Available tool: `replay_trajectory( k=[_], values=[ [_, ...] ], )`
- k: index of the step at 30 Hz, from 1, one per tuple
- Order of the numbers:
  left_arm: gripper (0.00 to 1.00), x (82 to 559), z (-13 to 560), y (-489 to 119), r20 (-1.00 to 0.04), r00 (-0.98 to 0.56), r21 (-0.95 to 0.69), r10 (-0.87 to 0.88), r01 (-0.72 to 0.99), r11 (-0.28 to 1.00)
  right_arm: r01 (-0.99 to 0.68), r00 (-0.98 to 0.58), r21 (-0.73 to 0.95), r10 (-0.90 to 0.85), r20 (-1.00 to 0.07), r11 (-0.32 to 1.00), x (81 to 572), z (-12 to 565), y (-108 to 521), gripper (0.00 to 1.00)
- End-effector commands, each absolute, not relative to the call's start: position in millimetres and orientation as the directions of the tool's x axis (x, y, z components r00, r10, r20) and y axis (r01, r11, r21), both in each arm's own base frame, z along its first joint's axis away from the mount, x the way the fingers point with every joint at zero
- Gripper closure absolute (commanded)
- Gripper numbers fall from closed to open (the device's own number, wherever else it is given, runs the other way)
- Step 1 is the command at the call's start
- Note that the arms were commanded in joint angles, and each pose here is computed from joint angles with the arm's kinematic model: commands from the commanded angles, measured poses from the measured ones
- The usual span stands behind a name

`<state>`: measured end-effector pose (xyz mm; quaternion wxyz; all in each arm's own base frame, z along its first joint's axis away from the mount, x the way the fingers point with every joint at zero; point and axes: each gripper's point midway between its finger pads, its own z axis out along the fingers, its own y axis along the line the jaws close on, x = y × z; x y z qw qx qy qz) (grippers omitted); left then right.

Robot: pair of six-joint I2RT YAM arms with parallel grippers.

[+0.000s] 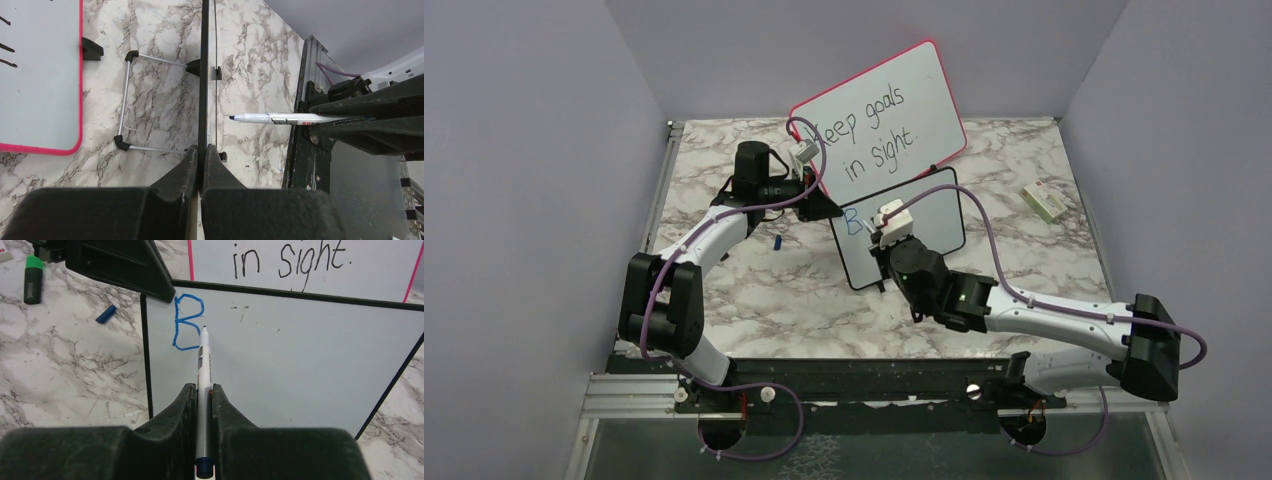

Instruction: Write a sentence on the whiteboard

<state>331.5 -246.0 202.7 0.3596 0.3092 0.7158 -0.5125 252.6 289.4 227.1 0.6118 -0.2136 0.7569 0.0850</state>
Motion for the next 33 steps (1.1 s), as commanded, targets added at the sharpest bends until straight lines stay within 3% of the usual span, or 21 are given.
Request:
replay_trajectory(
  k=[1, 33],
  values=[
    [1.00, 318, 200, -247, -0.816, -0.571, -0.536, 0.091, 0.805, 0.254, -0.387, -0.141, -0.142, -0.210, -0.967, 0.911, 262, 226, 288, 0.99],
    [1.00, 318, 200, -247, -0.814, -0.574, -0.538, 0.091, 0.804, 0.252, -0.377, -0.208, -0.153, -0.244, -0.947, 0.913, 268, 202, 283, 1.00]
  ],
)
